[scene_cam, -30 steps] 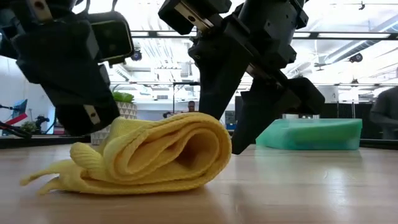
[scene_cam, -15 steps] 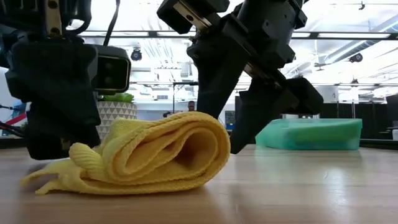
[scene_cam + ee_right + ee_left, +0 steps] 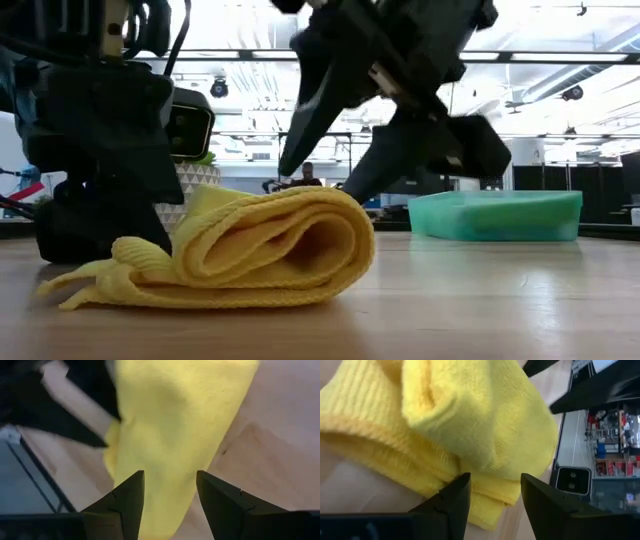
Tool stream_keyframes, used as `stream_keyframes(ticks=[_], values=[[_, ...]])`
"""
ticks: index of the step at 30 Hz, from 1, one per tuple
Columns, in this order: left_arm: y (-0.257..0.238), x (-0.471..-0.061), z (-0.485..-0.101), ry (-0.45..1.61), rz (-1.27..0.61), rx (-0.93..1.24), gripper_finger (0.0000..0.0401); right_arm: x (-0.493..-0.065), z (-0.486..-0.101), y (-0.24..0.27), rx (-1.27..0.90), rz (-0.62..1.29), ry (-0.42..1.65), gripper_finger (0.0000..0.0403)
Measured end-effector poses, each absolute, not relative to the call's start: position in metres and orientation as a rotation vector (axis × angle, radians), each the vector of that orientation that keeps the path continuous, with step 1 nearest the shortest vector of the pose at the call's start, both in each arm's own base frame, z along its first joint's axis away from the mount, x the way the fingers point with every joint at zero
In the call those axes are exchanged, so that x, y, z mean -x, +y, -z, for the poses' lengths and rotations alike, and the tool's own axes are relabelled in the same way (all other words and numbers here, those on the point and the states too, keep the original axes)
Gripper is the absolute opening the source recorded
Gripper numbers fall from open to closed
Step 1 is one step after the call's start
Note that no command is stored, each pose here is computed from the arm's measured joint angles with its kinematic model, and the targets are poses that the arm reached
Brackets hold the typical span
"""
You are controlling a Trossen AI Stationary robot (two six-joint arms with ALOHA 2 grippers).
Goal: Fold microfiber towels
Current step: Put the yellow towel on top of the towels in the container
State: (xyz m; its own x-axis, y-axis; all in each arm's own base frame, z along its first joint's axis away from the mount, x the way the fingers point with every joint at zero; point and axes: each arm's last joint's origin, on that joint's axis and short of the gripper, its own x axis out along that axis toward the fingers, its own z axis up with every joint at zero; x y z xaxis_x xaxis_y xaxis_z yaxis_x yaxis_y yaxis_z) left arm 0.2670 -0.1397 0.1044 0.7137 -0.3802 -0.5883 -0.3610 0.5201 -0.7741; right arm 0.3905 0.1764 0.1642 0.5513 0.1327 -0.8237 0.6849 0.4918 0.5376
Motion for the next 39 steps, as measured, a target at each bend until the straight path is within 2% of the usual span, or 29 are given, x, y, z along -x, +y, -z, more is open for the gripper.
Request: stream_keyframes(ticks=[5,16,23,27,32,39], values=[[-0.139,-0.267,-0.104,0.812,-0.002,1.060,0.0159,-0.381,-0.148,0.173,-1.095,0.479,0.894,0.0176],[-0.139,-0.267,-0.103,0.804,-0.015,1.057,0.0159,-0.361,-0.108,0.160,-1.458,0.353,0.588,0.0176],[-0.139,-0.267,-0.099,0.805,-0.033,1.049,0.0159,-0.360,-0.106,0.155,-1.418,0.314,0.605,0.0171],[-0.138,-0.268,-0.099,0.793,-0.043,1.047,0.0159,-0.366,-0.107,0.151,-1.361,0.293,0.625,0.0131],[-0.138,-0.270,-0.105,0.711,-0.022,1.069,0.0159,-0.373,-0.106,0.151,-1.287,0.272,0.651,0.0027],[-0.131,-0.265,-0.138,0.591,0.036,1.035,0.0153,-0.379,-0.117,0.148,-1.168,0.260,0.615,0.0011]])
